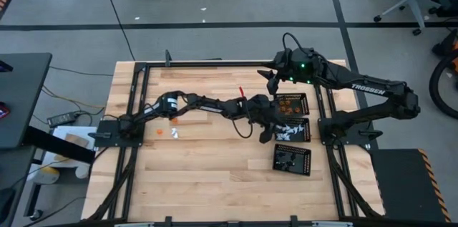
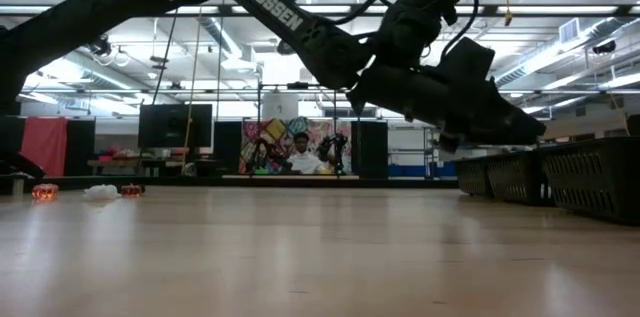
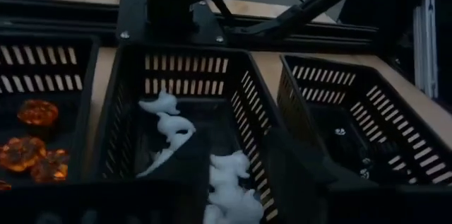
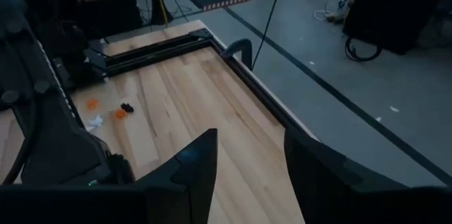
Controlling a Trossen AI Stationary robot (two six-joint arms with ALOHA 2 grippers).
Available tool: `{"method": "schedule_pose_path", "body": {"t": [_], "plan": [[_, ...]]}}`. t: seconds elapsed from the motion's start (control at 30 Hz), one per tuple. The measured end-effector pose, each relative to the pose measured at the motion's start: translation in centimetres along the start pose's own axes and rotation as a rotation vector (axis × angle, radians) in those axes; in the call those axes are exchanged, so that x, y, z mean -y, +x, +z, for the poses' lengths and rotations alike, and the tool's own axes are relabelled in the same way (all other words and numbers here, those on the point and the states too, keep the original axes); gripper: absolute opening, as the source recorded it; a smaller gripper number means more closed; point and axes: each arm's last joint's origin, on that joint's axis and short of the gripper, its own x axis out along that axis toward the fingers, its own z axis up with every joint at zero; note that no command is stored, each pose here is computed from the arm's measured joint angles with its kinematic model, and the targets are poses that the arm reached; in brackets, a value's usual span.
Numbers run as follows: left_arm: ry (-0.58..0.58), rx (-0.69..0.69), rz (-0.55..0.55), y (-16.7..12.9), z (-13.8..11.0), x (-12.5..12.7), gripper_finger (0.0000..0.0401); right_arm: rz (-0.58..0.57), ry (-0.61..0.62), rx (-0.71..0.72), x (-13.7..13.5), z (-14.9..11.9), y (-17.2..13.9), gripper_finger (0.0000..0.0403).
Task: Sort Halloween decoration
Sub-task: Adjust the toys
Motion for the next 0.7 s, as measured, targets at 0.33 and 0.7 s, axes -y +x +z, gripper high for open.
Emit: {"method": "schedule_pose_path", "body": {"t": [0.33, 0.7], "plan": [[0.133, -0.031, 0.075, -3.2, 1.2, -0.1, 0.0179, 0.003, -0.064, 0.056, -0.4, 0.5, -0.5, 0.0169], [0.203, -0.012, 0.280, -13.5, 0.6, 3.9, 0.0143, 0.044, -0.174, 0.282, -2.6, 2.5, -1.2, 0.0169]]}}
